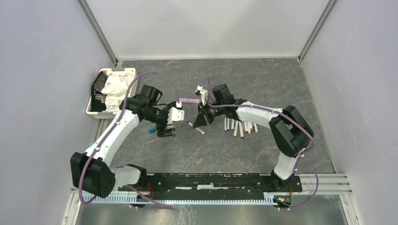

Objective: Open the pen caps

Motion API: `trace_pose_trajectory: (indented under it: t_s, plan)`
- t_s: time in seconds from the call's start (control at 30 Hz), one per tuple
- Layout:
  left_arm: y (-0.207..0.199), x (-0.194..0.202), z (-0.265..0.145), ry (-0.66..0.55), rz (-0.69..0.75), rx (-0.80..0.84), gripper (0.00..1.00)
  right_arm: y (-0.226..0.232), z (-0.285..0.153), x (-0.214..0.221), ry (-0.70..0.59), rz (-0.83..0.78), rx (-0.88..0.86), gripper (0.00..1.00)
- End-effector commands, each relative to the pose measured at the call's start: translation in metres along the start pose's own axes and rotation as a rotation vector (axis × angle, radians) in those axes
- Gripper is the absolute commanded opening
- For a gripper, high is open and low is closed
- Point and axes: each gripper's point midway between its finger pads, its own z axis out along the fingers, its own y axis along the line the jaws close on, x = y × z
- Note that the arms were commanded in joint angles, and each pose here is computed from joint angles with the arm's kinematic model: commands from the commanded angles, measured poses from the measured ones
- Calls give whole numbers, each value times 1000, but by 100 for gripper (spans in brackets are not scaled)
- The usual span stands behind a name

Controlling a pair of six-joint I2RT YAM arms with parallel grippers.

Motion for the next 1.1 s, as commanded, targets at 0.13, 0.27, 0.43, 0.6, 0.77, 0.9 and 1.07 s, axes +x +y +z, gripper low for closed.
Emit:
trace_pose_trajectory:
  t_s: [0.13,0.27,0.43,0.6,0.77,0.9,1.07]
  plan:
    - [-1,-3,13,45,147,53,86,53,10,7,93,56,-266,0]
    - [-13,1,24,76,170,107,77,59,14,6,99,72,-282,0]
    - [-25,8,33,121,191,157,61,64,15,1,76,94,-301,0]
    - [-23,14,37,154,205,150,43,66,13,4,80,111,-304,0]
    - [-26,5,39,131,205,155,9,72,12,6,78,122,-299,0]
    - [-30,-2,39,112,186,156,2,69,11,12,65,141,-238,33]
    - [-33,-1,36,124,159,162,2,61,-4,24,14,159,-97,83]
